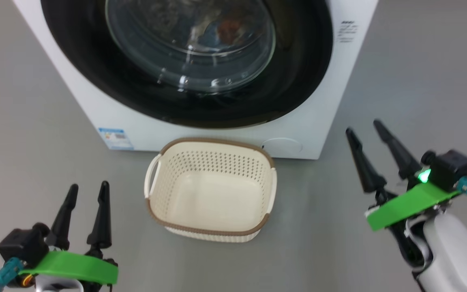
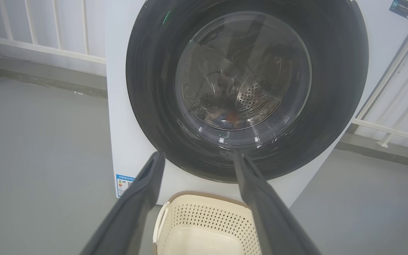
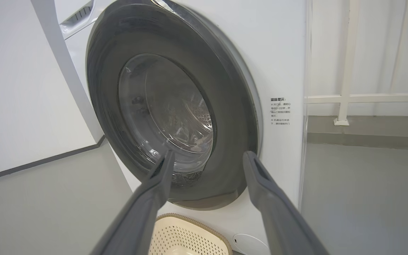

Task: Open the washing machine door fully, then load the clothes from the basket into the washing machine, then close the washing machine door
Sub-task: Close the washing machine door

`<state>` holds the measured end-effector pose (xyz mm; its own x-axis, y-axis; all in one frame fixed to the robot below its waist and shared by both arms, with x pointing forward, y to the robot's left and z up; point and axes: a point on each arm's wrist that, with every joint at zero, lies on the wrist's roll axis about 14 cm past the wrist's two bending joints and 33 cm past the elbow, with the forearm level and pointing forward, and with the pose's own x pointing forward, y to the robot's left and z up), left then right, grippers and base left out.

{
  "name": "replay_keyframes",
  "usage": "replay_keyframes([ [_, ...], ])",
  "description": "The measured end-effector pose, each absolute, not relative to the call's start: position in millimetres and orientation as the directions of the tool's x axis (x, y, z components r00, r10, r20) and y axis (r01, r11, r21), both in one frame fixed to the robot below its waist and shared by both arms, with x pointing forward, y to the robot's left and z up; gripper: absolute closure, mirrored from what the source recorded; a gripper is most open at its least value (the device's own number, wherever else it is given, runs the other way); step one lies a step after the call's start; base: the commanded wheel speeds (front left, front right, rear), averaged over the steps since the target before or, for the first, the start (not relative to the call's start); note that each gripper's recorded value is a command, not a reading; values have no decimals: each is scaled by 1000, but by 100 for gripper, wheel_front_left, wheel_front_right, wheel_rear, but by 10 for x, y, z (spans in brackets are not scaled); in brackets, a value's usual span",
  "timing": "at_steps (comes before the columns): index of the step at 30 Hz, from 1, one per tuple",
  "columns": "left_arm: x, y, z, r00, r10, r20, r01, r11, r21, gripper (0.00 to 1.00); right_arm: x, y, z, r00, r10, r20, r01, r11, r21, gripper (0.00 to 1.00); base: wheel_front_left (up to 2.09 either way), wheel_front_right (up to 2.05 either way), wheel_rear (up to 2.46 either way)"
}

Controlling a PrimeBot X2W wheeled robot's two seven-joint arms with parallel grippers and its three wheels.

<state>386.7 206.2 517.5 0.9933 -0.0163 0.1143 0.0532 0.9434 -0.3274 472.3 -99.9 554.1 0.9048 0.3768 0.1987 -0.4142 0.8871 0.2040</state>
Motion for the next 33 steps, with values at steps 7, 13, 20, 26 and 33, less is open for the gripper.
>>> replay_keyframes([
  [7,3816,1867,5209,989,-74,126,112,937,-332,0,4394,-1237,5431,935,314,166,-346,910,228,0,0,0,0],
  [13,3795,1745,5208,986,-111,126,147,931,-333,0,4163,-1447,5319,958,254,135,-281,928,244,0,0,0,0],
  [20,3809,1686,5221,983,-126,131,163,928,-334,0,4040,-1642,5316,972,194,136,-223,943,247,0,0,0,0],
  [26,3823,1670,5246,982,-129,138,168,930,-328,0,4015,-1726,5369,974,165,153,-200,949,245,0,0,0,0],
  [33,3808,1722,5234,985,-110,135,150,931,-332,0,4038,-1713,5380,974,164,157,-200,948,246,0,0,0,0],
])
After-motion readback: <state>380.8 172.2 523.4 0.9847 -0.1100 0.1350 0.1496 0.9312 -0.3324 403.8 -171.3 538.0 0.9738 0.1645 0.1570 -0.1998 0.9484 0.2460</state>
